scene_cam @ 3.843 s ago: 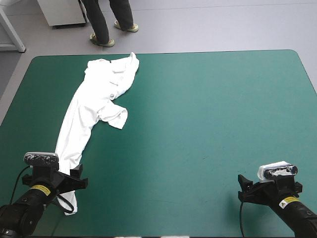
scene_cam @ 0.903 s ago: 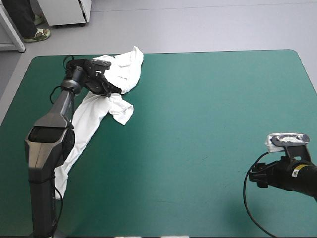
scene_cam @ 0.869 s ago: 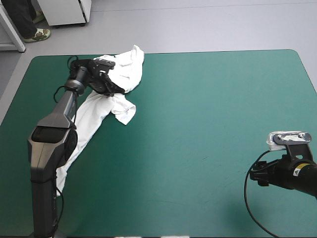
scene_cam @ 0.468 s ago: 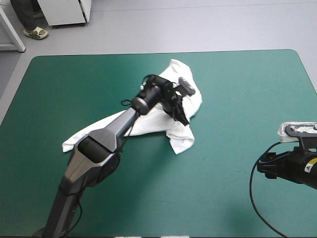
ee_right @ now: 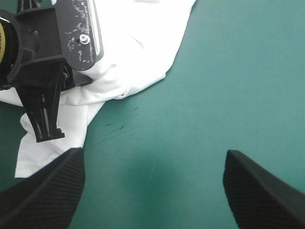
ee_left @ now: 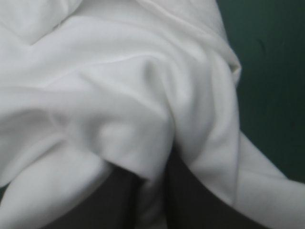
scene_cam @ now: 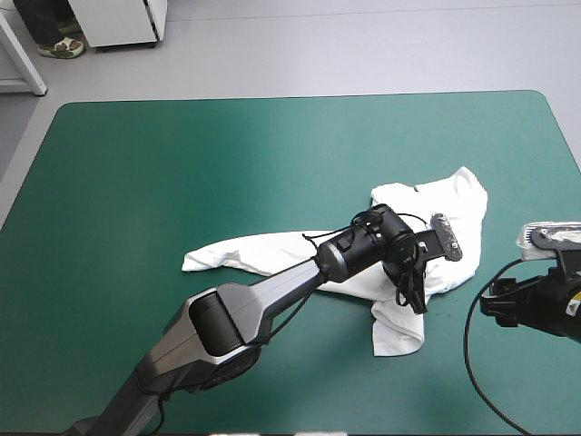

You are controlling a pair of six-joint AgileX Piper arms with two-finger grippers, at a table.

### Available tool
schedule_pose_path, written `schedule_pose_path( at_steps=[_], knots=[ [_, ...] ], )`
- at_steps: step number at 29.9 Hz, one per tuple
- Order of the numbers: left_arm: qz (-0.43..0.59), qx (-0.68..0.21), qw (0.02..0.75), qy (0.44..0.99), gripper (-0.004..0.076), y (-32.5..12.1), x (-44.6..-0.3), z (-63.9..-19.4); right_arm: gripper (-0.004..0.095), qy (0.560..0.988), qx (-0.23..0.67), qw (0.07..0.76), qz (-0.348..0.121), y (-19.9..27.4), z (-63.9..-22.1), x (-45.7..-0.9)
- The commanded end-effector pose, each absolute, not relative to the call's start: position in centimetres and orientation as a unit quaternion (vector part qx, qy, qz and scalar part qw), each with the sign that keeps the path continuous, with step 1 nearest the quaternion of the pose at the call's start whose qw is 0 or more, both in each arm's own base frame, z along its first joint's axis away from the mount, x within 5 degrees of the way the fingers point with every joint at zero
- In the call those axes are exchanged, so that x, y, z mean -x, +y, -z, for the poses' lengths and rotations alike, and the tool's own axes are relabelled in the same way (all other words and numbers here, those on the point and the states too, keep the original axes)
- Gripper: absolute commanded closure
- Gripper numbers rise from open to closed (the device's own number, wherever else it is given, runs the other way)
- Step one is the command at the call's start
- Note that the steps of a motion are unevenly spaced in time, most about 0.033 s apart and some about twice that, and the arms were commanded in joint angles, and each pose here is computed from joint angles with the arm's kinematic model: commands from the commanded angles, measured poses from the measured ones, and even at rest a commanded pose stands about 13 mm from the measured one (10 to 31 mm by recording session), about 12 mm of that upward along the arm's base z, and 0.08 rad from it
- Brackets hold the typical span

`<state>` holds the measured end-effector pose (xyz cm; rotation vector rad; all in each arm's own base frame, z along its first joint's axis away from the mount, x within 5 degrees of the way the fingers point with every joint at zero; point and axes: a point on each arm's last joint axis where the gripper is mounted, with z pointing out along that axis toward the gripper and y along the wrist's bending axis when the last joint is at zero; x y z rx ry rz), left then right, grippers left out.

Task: Fold the cloth

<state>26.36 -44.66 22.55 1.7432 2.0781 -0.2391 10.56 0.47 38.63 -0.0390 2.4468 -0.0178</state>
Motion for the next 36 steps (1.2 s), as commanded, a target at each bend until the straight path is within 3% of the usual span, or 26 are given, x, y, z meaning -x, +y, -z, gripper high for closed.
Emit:
schedule_pose_path(
  at_steps=[1,3,5,7,15,20,24,29,36],
  knots=[
    [0.096,-0.595,0.244,0.759,0.0433,-43.9,-25.9,-27.3,0.0172,0.927,0.015,0.374,0.018,0.2,-39.9,-10.5],
    [0.089,-0.579,0.242,0.774,0.0222,-43.6,-26.0,-28.2,0.0171,0.927,0.015,0.375,0.019,0.2,-39.9,-10.5],
    [0.068,-0.576,0.248,0.776,0.0065,-43.0,-26.2,-29.6,0.0171,0.925,0.015,0.379,0.018,0.2,-39.9,-10.6],
    [0.056,-0.572,0.259,0.777,0.0022,-42.6,-26.1,-31.3,0.0171,0.924,0.015,0.381,0.018,0.2,-39.9,-10.6],
    [0.09,-0.502,0.329,0.795,0.0104,-38.3,-27.0,-38.6,0.0171,0.927,0.015,0.374,0.011,0.4,-39.8,-10.6],
    [0.104,-0.436,0.316,0.836,0.0161,-31.0,-28.5,-41.7,0.0172,0.929,0.015,0.371,0.001,0.5,-39.8,-10.6],
    [0.08,-0.366,0.282,0.883,0.0172,-23.9,-29.5,-41.4,0.0172,0.93,0.017,0.367,-0.011,0.8,-39.7,-10.7],
    [0.041,-0.297,0.239,0.923,0.0172,-16.1,-27.6,-39.9,0.0172,0.931,0.029,0.362,-0.033,1.2,-39.6,-10.8],
    [-0.01,-0.276,0.17,0.946,0.0172,-11.9,-24.7,-35.6,0.0172,0.929,0.059,0.355,-0.093,2.5,-39.5,-10.9]
  ],
)
